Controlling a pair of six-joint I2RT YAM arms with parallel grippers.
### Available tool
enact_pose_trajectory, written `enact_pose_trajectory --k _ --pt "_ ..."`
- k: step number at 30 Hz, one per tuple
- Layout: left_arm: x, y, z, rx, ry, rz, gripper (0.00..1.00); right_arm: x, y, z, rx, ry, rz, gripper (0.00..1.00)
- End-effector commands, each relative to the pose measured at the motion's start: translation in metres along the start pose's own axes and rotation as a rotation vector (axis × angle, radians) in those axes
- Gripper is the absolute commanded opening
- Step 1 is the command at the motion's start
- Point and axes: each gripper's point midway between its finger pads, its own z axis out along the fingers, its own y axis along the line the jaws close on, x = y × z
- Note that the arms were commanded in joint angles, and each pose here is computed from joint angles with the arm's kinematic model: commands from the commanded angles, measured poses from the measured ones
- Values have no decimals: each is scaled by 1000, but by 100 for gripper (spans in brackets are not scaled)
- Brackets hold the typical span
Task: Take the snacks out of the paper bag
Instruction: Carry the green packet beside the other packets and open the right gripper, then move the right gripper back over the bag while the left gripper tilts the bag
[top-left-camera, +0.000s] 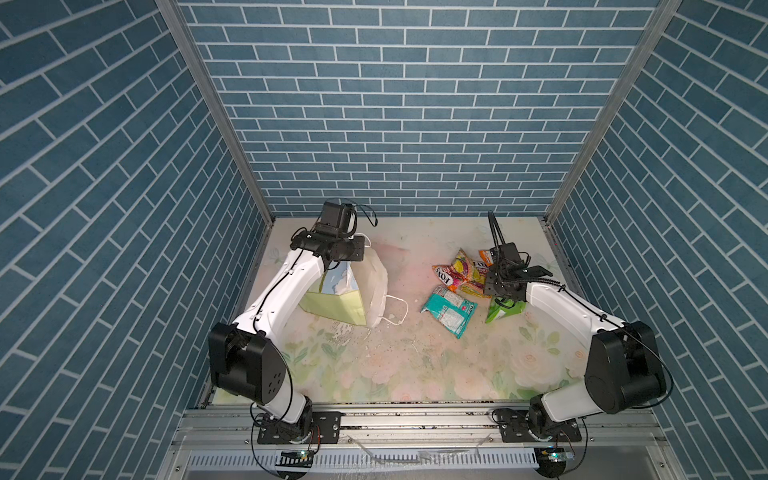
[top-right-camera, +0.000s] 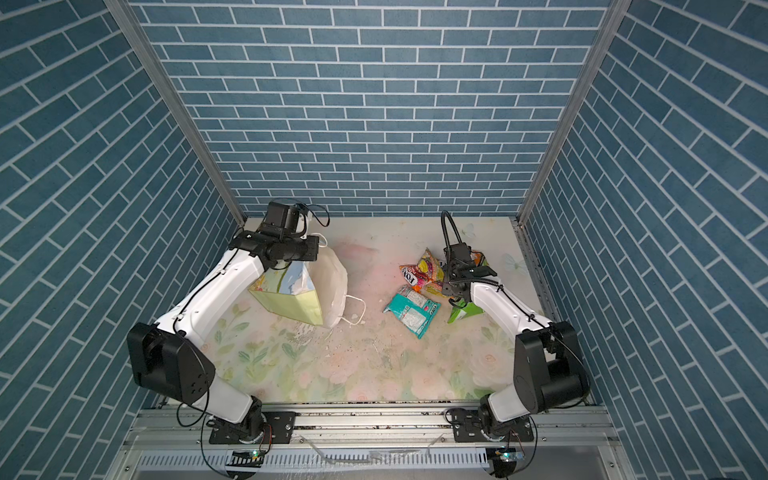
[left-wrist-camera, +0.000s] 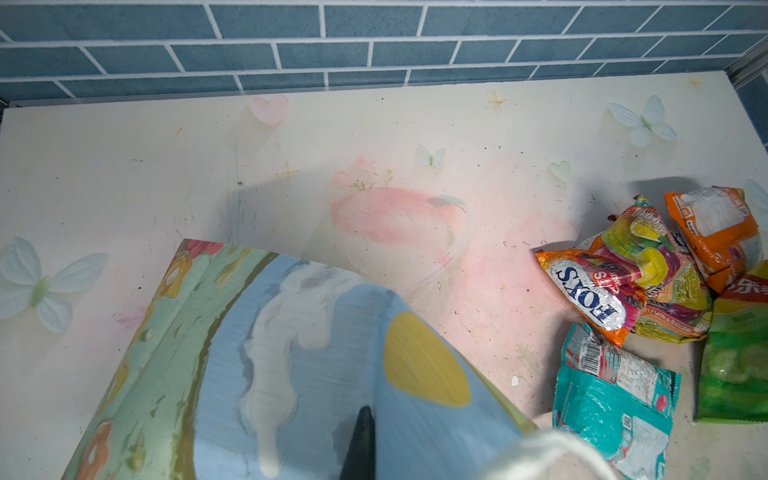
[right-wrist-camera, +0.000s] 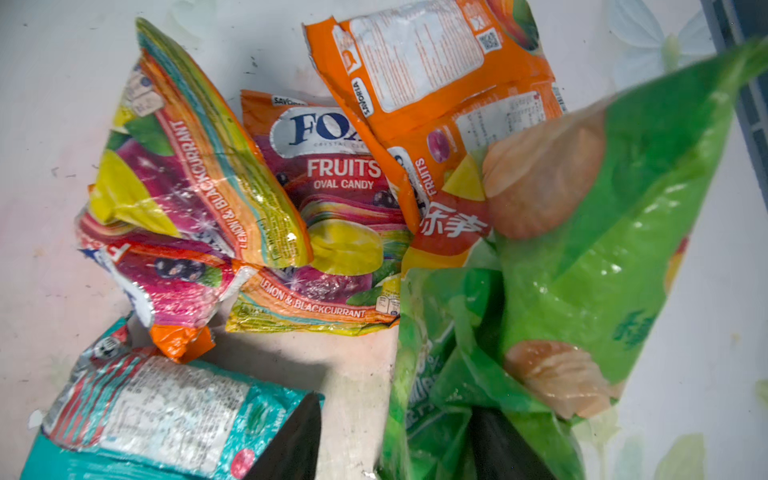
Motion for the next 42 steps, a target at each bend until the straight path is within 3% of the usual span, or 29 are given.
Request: enact_pose_trajectory --k 1,9,17,20,29,35,42 --pt "-7 -4 -6 32 -33 -10 0 -28 15 -34 -97 -67 -1 63" --pt "-11 -5 -13 36 -57 8 0 -44 44 -80 -318 -153 54 70" --pt "-13 -6 -15 44 -63 18 0 -52 70 -111 -457 -223 38 70" --pt "-14 -6 -19 40 -74 30 0 -49 100 -130 -572 -241 8 69" --pt "-19 -1 -27 22 -92 60 0 -25 175 -164 -754 -300 -89 65" --pt "-25 3 -38 10 -125 118 0 -17 195 -176 -767 -417 -110 63" --pt "-32 7 -54 3 -186 171 0 5 235 -171 -817 -423 -178 62"
